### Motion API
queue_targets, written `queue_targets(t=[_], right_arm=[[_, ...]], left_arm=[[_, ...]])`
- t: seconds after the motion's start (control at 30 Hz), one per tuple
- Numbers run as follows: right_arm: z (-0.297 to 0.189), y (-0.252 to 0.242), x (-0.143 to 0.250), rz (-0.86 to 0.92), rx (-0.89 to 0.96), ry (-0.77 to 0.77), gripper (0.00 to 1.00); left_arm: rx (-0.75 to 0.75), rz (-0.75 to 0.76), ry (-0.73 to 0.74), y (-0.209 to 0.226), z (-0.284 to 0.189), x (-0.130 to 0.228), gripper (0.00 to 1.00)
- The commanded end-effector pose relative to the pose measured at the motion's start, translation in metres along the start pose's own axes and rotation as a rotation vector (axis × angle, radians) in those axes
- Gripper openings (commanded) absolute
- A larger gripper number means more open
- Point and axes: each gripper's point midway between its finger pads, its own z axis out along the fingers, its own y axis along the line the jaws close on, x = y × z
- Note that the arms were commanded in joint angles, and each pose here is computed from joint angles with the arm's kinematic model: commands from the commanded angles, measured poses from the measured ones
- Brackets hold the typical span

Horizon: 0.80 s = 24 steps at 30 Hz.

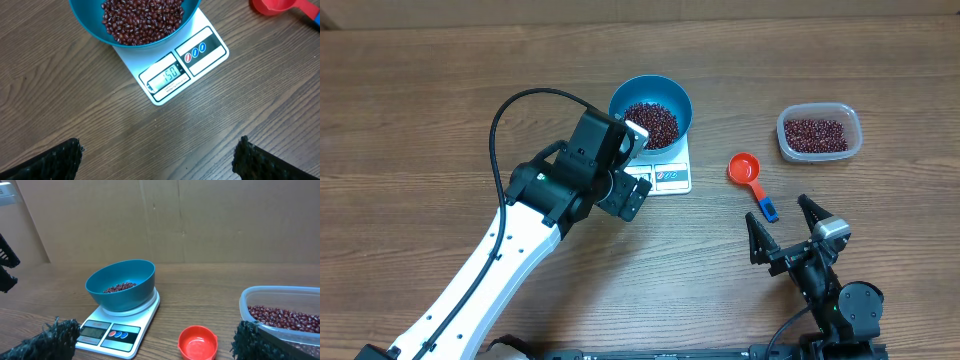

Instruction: Scoop item into bowl and weigh 150g on scale

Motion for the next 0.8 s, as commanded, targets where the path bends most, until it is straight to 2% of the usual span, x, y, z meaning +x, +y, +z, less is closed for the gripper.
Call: queue_targets(t=[0.0, 0.5, 0.63, 0.77], right_arm=[[0.0, -0.003, 0.002, -0.001, 0.014, -0.002, 1.0], [0.0, -0.003, 0.002, -0.001, 0.014, -0.002, 1.0], [0.0, -0.003, 0.002, -0.001, 0.014, -0.002, 1.0], [0.0, -0.003, 0.002, -0.001, 0.014, -0.002, 1.0]], left_arm=[[0.006, 0.015, -0.03, -0.001, -0.008, -0.005, 1.0], [0.004, 0.013, -0.058, 0.0, -0.018, -0.007, 1.0], [-0.003, 0.008, -0.16, 0.002, -0.054, -0.013, 0.99], [-0.02, -0.051, -0.368, 0.016, -0.125, -0.013, 1.0]])
